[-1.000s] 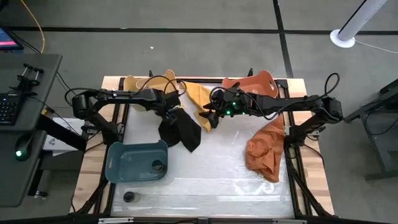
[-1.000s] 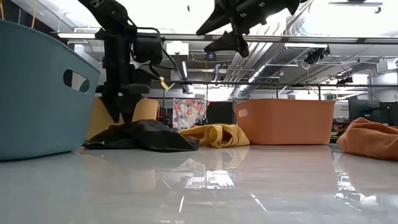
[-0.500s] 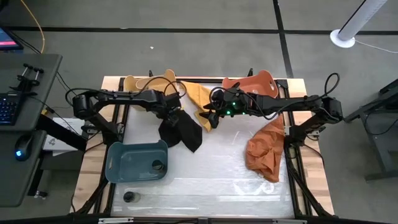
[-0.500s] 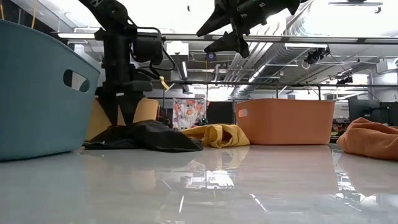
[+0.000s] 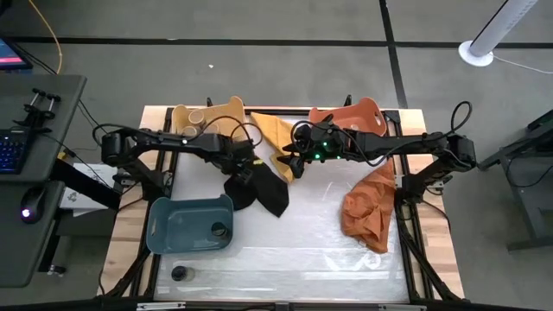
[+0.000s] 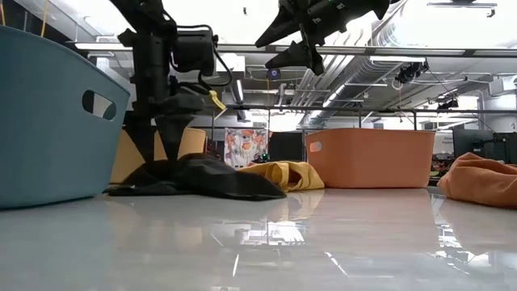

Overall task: Sort spices by type
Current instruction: Put the top black spice bottle into the blue bin

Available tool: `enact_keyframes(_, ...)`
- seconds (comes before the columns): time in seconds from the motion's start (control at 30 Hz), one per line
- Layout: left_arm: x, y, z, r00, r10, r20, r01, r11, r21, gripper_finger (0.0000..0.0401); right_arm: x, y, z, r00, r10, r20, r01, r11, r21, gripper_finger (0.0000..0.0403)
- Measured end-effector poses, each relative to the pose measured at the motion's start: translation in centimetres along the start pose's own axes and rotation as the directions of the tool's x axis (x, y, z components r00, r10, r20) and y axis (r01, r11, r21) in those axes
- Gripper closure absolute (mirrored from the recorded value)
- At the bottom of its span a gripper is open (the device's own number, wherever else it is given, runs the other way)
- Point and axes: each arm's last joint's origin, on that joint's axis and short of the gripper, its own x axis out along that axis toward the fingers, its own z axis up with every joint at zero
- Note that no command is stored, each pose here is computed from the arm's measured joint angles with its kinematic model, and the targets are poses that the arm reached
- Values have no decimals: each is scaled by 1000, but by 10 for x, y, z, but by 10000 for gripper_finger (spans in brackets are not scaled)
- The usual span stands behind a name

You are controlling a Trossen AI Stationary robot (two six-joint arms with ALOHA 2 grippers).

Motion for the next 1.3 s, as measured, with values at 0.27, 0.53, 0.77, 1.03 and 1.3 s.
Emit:
enact_keyframes(0.27,-7,-9,3,998,-21,57,22,1000,-21,113,0,0,0,1000,0,0,0,1000,-2,176)
enact_keyframes(0.53,-20,-5,20,986,35,163,-21,996,-84,113,0,-1,-1,1000,-6,-14,6,1000,-3,176)
enact_keyframes(0.77,-9,-3,8,977,124,173,-64,946,-318,113,0,-2,-4,999,-17,-36,16,1000,-7,176)
enact_keyframes(1.03,-3,-18,-23,912,259,318,-50,840,-540,113,0,-3,-7,997,-32,-70,30,999,-30,176)
enact_keyframes(1.3,17,-8,-31,907,268,326,15,751,-660,113,0,-3,-7,997,-32,-71,29,999,-39,176)
